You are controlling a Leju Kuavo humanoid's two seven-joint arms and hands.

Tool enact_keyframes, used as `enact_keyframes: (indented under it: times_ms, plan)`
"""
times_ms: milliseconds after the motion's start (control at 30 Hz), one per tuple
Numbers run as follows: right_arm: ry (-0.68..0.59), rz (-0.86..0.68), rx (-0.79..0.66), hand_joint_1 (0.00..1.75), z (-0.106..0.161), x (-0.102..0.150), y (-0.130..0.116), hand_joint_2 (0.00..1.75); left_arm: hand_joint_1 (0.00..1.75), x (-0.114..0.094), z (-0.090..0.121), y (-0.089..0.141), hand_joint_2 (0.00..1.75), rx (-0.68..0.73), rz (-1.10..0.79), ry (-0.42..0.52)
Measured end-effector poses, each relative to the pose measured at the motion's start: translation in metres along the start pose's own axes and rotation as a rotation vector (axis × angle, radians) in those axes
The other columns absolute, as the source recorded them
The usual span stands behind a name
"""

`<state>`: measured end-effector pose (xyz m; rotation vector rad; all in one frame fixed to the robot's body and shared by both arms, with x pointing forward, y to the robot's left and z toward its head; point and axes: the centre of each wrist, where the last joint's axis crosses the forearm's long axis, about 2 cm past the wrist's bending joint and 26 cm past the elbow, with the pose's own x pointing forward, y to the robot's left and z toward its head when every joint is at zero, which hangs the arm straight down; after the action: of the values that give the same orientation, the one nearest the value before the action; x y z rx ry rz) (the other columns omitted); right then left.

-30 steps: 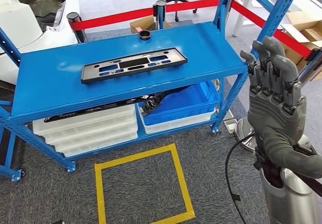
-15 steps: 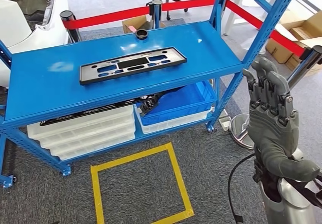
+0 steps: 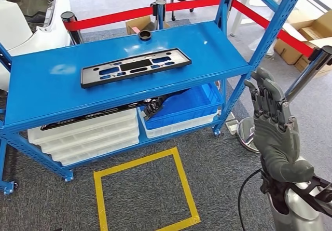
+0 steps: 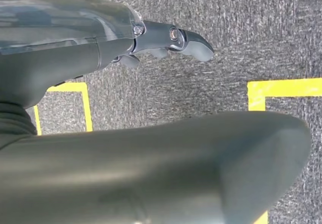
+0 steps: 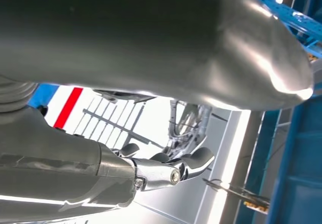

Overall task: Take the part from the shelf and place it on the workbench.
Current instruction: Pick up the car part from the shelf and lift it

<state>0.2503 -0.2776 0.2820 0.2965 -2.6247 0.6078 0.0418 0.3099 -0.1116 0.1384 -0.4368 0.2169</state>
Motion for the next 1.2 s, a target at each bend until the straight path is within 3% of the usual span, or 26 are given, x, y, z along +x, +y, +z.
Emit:
enact_keyframes:
  times_ms: [1200]
  plan:
    - [0.033, -0.002, -0.001, 0.00, 0.0044, -0.0022, 0.0017, 0.00, 0.00, -0.0013, 0.0004, 0.0005, 0.00, 0.001, 0.000, -0.003]
